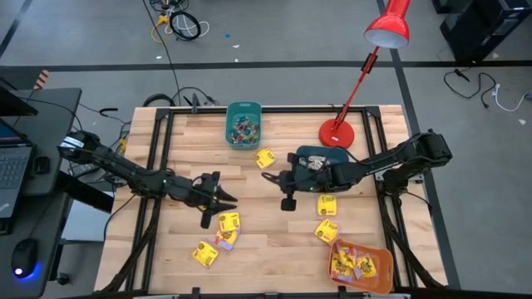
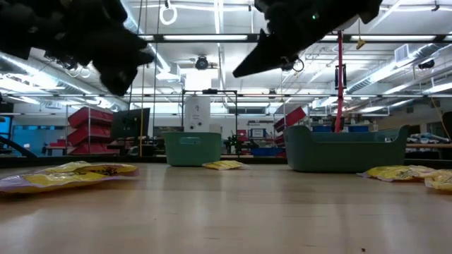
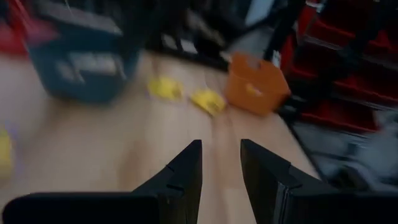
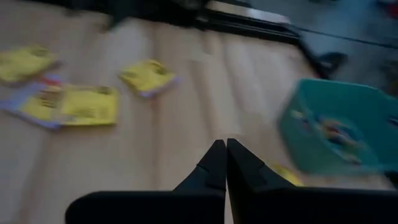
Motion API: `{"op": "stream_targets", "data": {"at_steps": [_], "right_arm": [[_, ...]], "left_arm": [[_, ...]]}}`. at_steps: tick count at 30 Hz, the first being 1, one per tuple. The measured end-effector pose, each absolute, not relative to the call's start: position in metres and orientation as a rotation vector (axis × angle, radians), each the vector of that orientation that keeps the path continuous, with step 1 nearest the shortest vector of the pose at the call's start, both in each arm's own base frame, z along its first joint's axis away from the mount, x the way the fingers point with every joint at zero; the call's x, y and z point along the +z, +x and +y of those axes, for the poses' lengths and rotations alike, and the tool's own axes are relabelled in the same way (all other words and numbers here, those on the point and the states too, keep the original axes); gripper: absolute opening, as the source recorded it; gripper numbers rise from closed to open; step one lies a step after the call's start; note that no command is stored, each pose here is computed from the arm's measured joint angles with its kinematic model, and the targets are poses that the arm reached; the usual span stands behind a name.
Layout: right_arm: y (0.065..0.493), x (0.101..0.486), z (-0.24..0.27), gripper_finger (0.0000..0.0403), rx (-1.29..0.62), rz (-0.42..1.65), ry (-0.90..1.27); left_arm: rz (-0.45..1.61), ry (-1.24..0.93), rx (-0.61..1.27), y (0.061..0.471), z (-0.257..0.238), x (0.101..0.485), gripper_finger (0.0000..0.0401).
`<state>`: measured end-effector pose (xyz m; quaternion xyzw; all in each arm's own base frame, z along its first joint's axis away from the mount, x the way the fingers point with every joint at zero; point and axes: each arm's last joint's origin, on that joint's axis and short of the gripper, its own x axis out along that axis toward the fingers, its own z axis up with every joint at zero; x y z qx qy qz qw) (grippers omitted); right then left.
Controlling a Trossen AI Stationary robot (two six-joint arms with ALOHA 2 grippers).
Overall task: Sort candy
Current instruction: Put the yellow candy bag into the orange bin
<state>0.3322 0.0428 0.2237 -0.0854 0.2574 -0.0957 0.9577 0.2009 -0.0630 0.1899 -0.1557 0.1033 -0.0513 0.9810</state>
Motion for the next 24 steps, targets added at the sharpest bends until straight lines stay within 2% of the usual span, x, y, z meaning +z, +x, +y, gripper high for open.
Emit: {"op": "stream_targets", "data": {"at_steps": [4, 7, 12, 15, 18, 24], "right_arm": [[0.329, 0.219, 0.035, 0.0, -0.28, 0.582, -0.165], [0.33, 0.219, 0.026, 0.0, -0.292, 0.602, -0.122], [0.333, 0.223, 0.017, 0.0, -0.195, 0.598, -0.11], [0.33, 0.224, 0.019, 0.0, -0.177, 0.623, -0.121], [0.328, 0.219, 0.017, 0.0, -0.226, 0.667, -0.111], [0.342, 0.214, 0.004, 0.0, -0.296, 0.577, -0.105]], "left_arm": [[0.359, -0.453, -0.116, 0.198, -0.064, 0.178, 0.0113], [0.452, -0.467, -0.059, 0.194, -0.062, 0.169, 0.0113], [0.375, -0.411, 0.06, 0.197, -0.054, 0.172, 0.0113], [0.388, -0.426, -0.008, 0.196, -0.056, 0.174, 0.0113], [0.491, -0.411, -0.086, 0.191, -0.059, 0.169, 0.0113], [0.651, -0.298, -0.068, 0.183, -0.052, 0.155, 0.0113]]}}
